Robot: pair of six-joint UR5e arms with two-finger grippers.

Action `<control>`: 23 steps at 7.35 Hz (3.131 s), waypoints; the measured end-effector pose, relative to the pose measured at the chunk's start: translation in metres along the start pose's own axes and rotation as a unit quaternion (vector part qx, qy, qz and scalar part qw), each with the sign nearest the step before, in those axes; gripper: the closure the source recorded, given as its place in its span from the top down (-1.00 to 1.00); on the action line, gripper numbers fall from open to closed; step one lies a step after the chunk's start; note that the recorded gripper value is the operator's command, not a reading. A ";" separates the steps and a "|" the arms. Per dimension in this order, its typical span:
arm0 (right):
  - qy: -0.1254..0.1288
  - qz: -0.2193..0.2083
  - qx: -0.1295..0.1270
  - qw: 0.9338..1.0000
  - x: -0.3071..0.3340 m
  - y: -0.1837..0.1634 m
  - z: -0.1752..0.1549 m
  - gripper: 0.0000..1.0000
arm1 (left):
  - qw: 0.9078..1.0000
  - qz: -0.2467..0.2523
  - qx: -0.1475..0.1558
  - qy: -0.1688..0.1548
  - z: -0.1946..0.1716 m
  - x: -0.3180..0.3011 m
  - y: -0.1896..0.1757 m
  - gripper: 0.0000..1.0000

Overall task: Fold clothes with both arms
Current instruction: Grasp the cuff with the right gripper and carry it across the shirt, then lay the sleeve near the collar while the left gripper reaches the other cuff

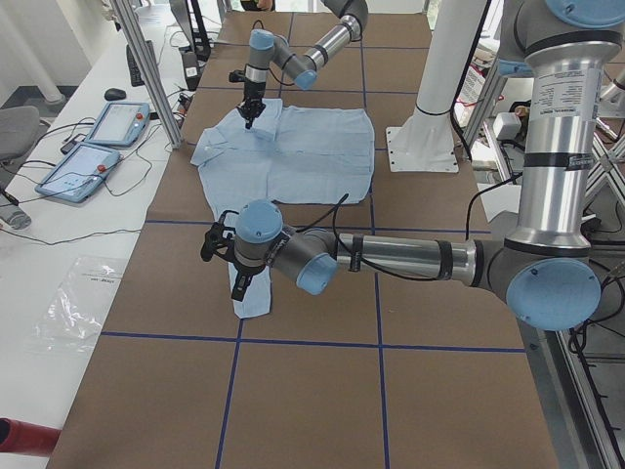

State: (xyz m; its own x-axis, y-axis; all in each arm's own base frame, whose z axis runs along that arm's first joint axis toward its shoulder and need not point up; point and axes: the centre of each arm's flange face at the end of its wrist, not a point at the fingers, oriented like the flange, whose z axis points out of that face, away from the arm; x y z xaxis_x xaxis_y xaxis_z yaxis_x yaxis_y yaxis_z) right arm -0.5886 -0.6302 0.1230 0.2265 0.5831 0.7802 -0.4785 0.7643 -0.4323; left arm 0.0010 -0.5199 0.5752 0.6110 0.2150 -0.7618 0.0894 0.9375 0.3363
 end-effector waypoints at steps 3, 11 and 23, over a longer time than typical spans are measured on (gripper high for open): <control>-0.007 0.003 0.019 1.000 -0.031 0.052 0.017 0.97 | 1.000 0.005 0.006 0.002 0.000 0.000 0.001 1.00; -0.033 0.003 0.032 0.999 -0.018 0.058 0.005 0.97 | 0.998 -0.036 -0.042 0.005 0.119 -0.007 -0.010 0.93; -0.052 0.005 0.029 0.998 0.033 0.024 -0.020 0.98 | 0.994 -0.056 -0.083 -0.048 0.207 -0.005 -0.008 0.09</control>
State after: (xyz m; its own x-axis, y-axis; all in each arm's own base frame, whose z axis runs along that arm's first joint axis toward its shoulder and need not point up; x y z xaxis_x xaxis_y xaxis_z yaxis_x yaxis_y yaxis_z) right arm -0.5761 -0.5873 0.1292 0.1338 0.5566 0.8199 -0.5285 0.7400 -0.4160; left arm 0.1602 -0.5854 0.6915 0.6771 0.0878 -0.7306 0.0339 0.9881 0.1501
